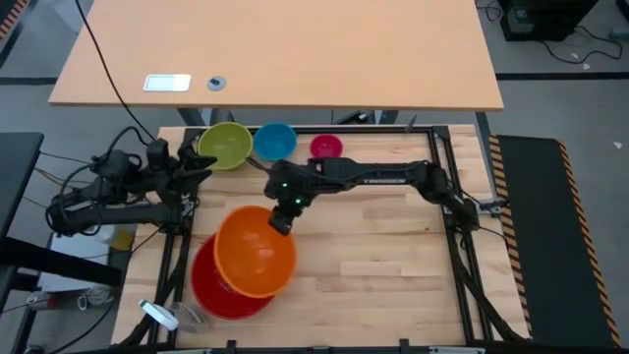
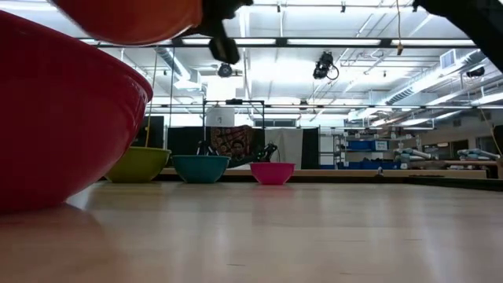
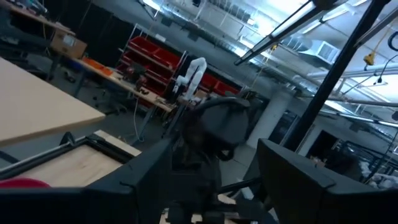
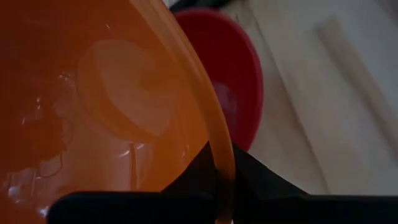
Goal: Nest bowls inside each other
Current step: Stack the orange bowl on top of the red bowl
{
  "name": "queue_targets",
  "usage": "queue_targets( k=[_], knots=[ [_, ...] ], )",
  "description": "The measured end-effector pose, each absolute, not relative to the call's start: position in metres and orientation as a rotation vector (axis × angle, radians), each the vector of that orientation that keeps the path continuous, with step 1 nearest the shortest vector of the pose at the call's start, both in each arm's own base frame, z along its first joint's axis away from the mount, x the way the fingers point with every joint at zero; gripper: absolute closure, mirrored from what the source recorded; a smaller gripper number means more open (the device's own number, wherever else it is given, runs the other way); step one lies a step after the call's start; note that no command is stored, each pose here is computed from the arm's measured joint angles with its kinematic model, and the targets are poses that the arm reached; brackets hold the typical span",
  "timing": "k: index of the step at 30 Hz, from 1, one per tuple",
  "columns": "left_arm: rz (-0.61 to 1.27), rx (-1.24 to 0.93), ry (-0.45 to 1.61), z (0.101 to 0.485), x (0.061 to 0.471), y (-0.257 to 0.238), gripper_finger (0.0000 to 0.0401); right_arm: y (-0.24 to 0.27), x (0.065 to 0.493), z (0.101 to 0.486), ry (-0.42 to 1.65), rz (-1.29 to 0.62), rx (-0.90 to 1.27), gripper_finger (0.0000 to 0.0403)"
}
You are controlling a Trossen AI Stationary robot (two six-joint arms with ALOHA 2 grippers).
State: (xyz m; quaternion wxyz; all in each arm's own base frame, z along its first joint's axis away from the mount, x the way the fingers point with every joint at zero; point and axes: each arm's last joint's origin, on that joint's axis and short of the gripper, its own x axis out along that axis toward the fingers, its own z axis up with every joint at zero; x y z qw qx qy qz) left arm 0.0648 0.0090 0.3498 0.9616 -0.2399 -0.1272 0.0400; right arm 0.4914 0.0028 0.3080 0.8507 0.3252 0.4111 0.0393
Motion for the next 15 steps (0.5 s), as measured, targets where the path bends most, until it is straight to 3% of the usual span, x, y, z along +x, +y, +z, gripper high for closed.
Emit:
queue_targets(
  k=[8,15],
  knots=[
    [0.083,-0.491,-0.249,0.348,0.064,0.009,0.0161,0.011,0.532,0.267,0.778,0.144,0.652,0.0375],
    [0.09,-0.498,-0.223,0.346,0.064,0.009,0.0161,0.014,0.53,0.252,0.873,0.102,0.604,0.0375]
  ],
)
